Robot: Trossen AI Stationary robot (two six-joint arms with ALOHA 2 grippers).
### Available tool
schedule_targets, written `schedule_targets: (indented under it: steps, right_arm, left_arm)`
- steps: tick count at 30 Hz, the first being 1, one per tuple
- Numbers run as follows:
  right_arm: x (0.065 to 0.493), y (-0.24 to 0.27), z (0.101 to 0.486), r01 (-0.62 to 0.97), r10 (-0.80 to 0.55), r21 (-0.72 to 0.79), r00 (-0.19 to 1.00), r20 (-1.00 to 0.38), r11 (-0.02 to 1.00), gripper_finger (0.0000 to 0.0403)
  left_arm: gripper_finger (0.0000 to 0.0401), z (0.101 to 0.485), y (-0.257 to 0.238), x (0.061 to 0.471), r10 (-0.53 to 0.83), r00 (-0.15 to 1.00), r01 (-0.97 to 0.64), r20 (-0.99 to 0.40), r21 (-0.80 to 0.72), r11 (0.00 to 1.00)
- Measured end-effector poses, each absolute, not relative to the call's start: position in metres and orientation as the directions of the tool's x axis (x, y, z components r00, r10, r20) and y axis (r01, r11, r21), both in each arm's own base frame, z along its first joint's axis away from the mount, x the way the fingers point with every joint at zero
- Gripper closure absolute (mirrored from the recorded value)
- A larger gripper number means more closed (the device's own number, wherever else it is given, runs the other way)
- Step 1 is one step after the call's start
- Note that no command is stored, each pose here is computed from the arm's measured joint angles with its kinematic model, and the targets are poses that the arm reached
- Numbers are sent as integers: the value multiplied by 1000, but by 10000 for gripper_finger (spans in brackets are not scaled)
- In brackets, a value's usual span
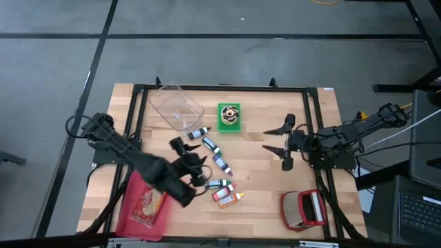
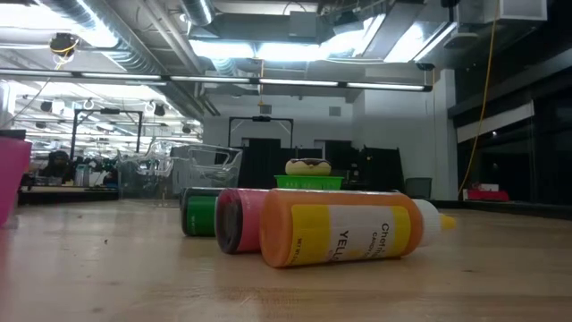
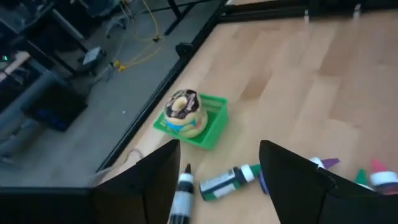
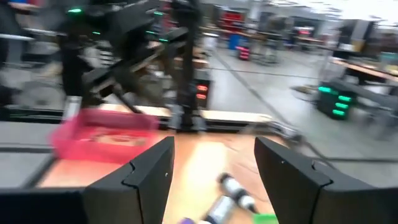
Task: Pick & Place Food Item
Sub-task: Put the top green food coloring bottle into the transparent bin
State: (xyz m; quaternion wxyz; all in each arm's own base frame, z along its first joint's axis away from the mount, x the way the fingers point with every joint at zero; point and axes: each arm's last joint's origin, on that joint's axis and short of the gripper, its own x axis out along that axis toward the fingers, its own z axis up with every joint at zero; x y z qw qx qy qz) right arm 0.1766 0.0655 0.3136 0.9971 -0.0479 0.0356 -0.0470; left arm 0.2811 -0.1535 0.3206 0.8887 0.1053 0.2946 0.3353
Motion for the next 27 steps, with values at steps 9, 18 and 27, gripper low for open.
schedule_targets:
  steps: [9, 18, 27]
  right_arm:
    - [200, 58, 293, 199, -208, -68, 962, -176, 978, 176]
    - [214, 52, 281, 269, -261, 8, 940, -222, 963, 176]
    - [220, 50, 277, 326, -304, 71, 927, -221, 943, 176]
  left_arm:
    - [212, 258, -124, 347, 334, 871, -300, -362, 146, 943]
    - [224, 218, -64, 346, 233, 946, -213, -227, 109, 971]
    - [225, 163, -36, 320, 263, 856, -179, -446, 221, 959]
